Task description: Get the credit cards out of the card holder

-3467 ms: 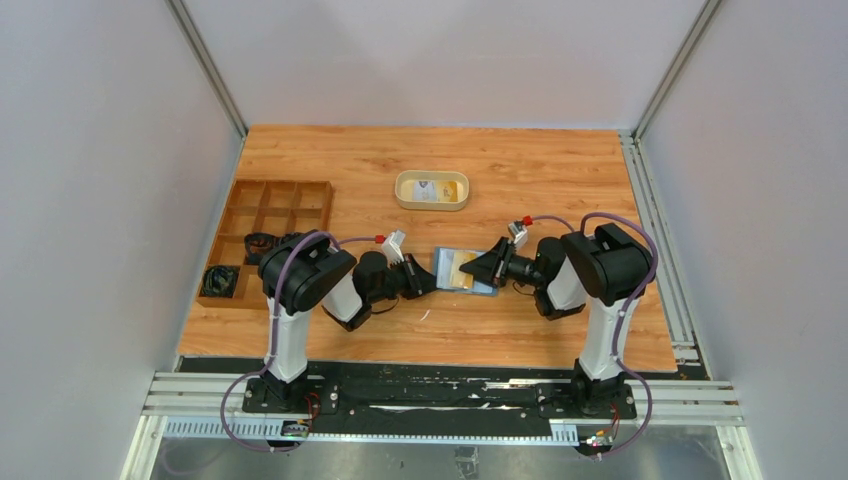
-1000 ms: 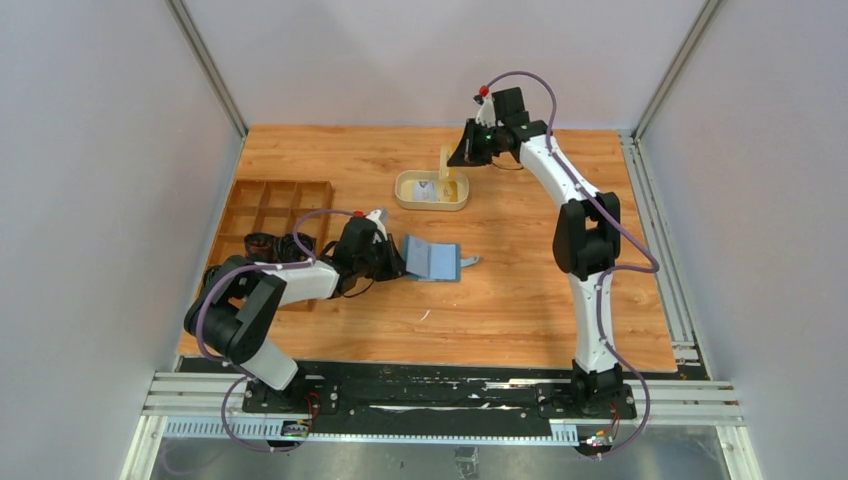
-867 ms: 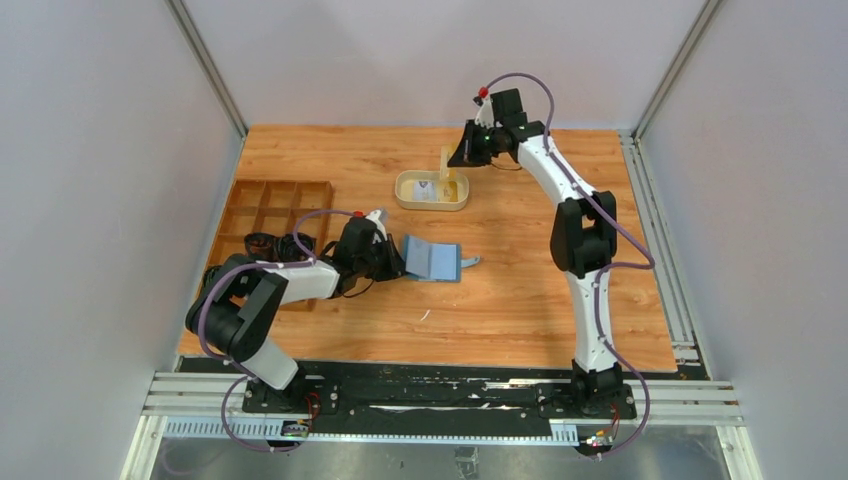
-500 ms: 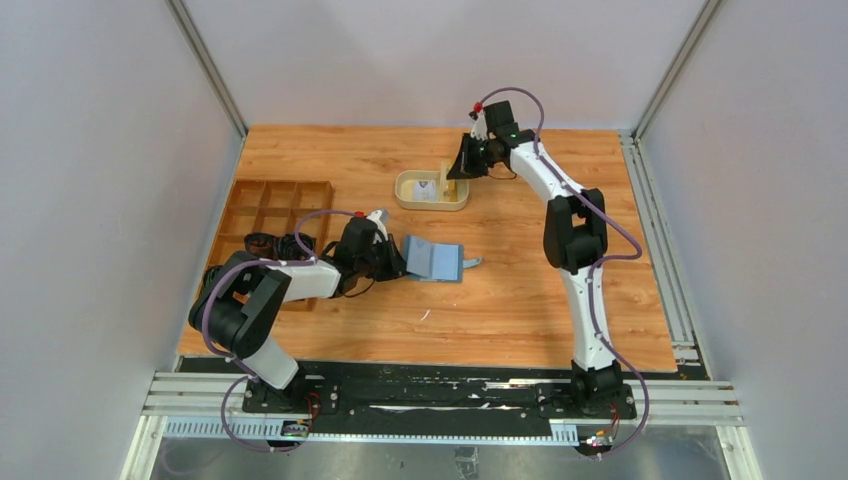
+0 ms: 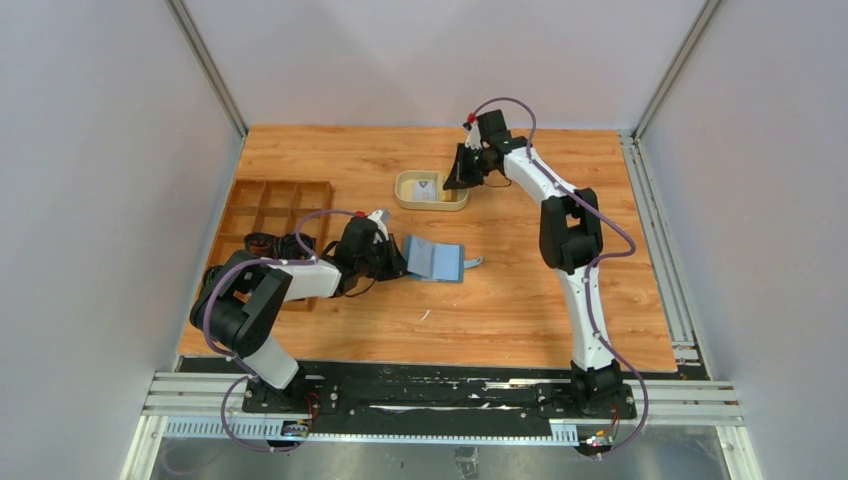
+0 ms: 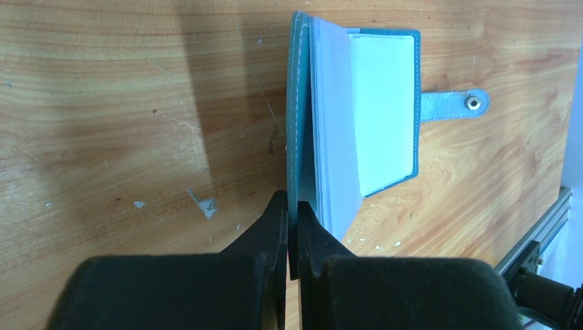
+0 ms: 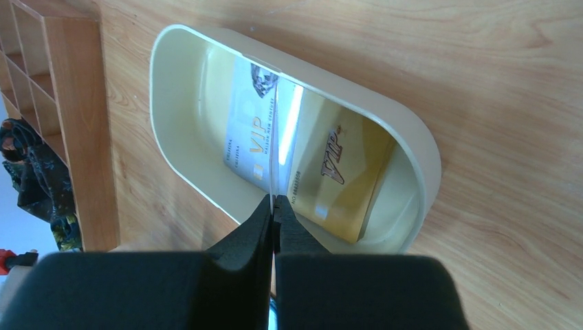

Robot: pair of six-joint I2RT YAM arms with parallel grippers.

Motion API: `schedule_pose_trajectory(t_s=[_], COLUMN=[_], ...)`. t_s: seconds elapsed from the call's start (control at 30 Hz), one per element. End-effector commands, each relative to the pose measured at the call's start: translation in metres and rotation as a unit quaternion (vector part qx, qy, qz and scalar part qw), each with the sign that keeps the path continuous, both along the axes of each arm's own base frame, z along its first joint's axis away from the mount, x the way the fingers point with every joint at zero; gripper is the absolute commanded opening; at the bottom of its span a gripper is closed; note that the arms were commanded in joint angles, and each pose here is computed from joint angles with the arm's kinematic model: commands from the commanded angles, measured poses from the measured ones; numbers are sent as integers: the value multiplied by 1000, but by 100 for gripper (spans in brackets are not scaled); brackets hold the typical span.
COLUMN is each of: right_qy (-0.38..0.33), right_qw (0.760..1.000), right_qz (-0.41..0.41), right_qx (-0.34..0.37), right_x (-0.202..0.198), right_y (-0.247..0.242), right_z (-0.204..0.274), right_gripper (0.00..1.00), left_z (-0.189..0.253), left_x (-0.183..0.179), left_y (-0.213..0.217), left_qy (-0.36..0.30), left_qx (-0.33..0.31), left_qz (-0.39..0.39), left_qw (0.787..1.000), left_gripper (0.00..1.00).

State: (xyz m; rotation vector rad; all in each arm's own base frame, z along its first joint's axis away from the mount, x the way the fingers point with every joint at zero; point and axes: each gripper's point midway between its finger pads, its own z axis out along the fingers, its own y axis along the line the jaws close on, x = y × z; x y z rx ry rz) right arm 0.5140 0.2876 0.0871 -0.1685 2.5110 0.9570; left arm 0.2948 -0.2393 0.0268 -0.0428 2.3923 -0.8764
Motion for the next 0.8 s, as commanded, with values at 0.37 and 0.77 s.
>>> schedule_pose_trajectory(t_s=[0.37,0.77], right_qy=[42,-82], right_qw=[999,995], right_qz=[-3,-11], right_qx=[-25,-47], right_x=[-14,2], right_y=[-3,-15], right_z=[-33,76], right_gripper=[19,74], left_z=[-12,-8], left_x=[-18,-22], left_y=[17,22], left_qy=[33,26], left_qx=[48,53], left_qz=[-6,-3], left_qw=[998,998], left_gripper=[0,0])
